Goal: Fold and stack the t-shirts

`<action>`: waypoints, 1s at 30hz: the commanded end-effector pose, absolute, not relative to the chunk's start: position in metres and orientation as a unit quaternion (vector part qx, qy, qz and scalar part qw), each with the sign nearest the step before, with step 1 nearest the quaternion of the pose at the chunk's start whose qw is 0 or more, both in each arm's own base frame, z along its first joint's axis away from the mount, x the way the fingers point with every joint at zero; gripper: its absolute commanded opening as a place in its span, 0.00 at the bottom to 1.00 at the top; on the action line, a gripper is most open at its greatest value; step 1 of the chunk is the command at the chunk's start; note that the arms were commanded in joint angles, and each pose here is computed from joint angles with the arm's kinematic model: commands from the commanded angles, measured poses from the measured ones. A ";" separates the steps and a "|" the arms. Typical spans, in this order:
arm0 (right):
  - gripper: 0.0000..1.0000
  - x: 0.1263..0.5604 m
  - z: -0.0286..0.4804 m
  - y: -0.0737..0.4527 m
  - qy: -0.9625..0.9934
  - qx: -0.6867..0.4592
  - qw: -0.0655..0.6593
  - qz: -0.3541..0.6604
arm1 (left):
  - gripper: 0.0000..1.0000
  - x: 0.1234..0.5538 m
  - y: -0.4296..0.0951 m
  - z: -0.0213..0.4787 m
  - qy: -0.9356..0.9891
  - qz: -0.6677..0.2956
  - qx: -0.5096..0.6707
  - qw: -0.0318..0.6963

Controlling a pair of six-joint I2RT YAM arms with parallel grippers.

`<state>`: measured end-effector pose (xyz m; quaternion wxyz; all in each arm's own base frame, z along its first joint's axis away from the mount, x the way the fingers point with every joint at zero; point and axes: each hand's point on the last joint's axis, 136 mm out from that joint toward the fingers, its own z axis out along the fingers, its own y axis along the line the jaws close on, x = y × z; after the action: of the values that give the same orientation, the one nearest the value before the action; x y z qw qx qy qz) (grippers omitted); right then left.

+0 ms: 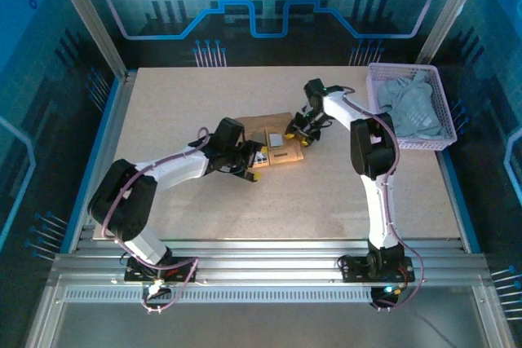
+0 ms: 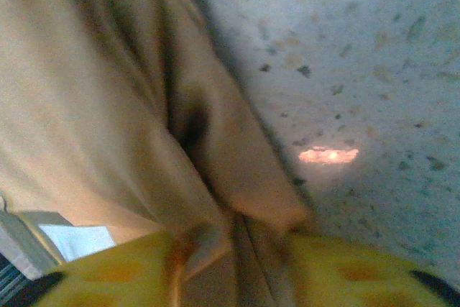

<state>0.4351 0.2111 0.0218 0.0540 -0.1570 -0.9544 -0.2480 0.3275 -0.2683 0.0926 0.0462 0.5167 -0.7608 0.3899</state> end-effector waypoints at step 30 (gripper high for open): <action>0.47 0.392 0.092 0.172 -0.953 -0.197 0.014 -0.231 | 0.35 0.390 -0.258 0.000 -0.646 0.323 0.691 -0.029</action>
<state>0.3963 0.1940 0.0568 0.0448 -0.1913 -0.9509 -0.2391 0.3706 -0.3061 0.0250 -0.0036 0.6005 -0.7133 0.3613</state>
